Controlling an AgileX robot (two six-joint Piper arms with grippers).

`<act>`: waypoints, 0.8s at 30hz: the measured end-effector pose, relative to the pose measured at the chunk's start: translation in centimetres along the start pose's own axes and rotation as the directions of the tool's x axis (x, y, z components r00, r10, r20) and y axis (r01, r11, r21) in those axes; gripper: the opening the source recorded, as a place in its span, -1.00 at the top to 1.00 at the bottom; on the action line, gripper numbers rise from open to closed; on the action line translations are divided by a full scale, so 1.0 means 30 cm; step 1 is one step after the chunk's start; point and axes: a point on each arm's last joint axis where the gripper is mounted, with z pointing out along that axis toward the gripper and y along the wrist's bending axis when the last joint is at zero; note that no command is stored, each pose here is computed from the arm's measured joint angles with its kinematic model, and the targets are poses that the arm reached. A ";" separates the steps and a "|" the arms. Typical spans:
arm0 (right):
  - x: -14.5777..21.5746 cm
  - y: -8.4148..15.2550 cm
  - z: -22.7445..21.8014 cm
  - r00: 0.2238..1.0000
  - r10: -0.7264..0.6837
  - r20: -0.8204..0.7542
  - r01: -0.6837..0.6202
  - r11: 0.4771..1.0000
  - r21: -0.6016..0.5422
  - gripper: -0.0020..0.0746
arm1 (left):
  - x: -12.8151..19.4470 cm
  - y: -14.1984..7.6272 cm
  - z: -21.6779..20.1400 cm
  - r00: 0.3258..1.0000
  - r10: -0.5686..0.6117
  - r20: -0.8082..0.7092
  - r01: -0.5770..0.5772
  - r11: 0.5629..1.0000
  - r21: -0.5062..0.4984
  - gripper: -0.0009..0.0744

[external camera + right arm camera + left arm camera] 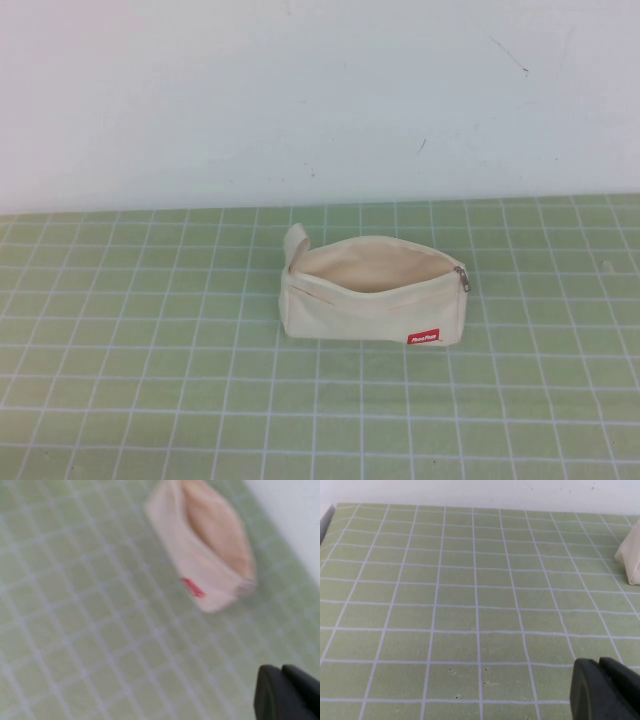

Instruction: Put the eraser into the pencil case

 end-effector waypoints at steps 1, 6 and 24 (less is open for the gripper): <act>0.028 0.022 0.005 0.999 0.012 0.037 -0.012 1.000 -0.009 0.95 | 0.000 0.000 0.000 1.000 0.000 0.000 0.000 1.000 0.000 0.98; 0.204 0.140 0.052 0.981 0.089 0.173 -0.082 0.996 -0.044 0.95 | 0.000 0.000 0.000 1.000 0.000 0.000 0.000 1.000 0.000 0.98; 0.482 0.284 0.180 0.992 0.110 0.056 -0.105 0.990 -0.092 0.95 | 0.000 0.000 0.000 1.000 0.000 0.000 0.000 1.000 0.000 0.98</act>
